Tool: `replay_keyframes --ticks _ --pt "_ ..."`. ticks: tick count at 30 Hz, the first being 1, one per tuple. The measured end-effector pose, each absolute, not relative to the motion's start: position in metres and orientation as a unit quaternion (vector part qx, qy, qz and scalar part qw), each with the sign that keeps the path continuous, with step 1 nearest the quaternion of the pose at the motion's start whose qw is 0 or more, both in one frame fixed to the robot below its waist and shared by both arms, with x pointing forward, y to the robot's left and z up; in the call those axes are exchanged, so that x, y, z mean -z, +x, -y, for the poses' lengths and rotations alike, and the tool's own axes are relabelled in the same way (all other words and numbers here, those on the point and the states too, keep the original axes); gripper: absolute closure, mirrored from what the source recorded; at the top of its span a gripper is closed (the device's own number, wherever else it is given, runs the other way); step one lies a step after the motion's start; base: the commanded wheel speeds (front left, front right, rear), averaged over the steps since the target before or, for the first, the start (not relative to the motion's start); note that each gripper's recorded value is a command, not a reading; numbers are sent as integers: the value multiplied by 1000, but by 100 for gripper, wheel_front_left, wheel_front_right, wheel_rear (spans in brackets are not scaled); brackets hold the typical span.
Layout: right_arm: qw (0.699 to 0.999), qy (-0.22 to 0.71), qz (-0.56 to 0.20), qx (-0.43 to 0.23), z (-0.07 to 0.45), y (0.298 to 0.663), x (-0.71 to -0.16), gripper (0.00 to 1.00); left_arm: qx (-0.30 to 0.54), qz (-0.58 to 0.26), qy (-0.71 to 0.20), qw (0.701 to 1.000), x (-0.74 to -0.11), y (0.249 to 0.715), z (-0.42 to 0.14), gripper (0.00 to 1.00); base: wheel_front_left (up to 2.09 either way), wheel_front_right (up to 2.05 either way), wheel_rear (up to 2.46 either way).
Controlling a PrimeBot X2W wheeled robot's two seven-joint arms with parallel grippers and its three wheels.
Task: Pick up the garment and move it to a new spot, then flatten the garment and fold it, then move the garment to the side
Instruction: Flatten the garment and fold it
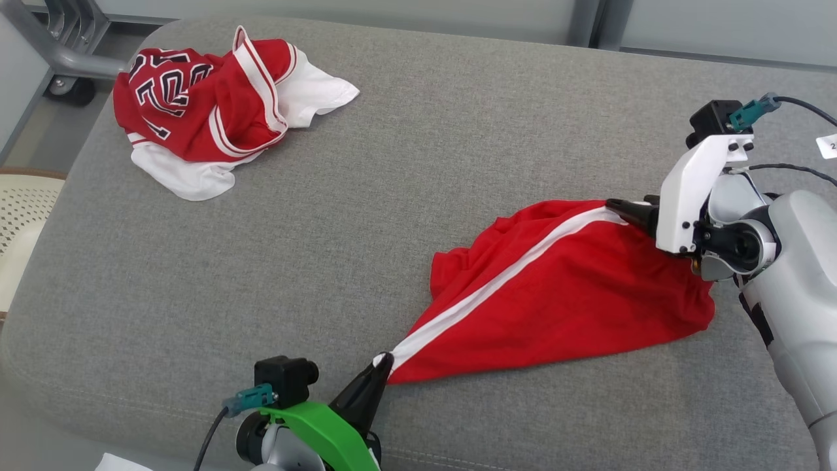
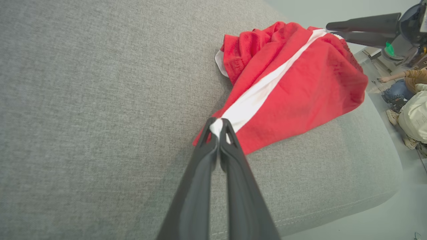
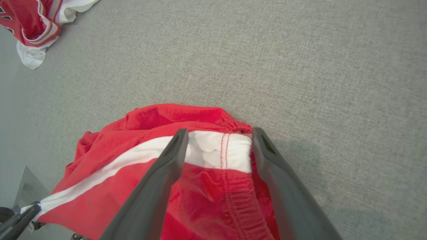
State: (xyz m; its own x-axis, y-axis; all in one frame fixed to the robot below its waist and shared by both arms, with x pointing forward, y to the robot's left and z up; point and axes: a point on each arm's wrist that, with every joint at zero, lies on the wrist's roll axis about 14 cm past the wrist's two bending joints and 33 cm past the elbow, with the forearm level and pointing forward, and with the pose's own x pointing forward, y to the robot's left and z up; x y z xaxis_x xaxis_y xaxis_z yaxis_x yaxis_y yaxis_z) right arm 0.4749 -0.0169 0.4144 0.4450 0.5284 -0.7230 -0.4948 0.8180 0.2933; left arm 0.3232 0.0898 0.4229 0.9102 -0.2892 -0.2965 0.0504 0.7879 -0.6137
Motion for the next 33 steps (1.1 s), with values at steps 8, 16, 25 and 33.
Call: replay_keyframes --ticks 8,16,25,33 --pt "818 1 -485 -310 25 458 -405 13 95 -188 -313 926 -425 324 -88 100 0 0 0" --pt "799 -5 -500 -333 22 443 -412 100 103 -183 -311 927 -430 327 -84 100 0 0 0" --pt "859 48 -376 -344 17 477 -467 100 87 -149 -306 936 -442 342 -98 100 0 0 0" --pt "908 75 -224 -346 15 505 -530 100 112 -42 -284 952 -507 399 -107 100 0 0 0"
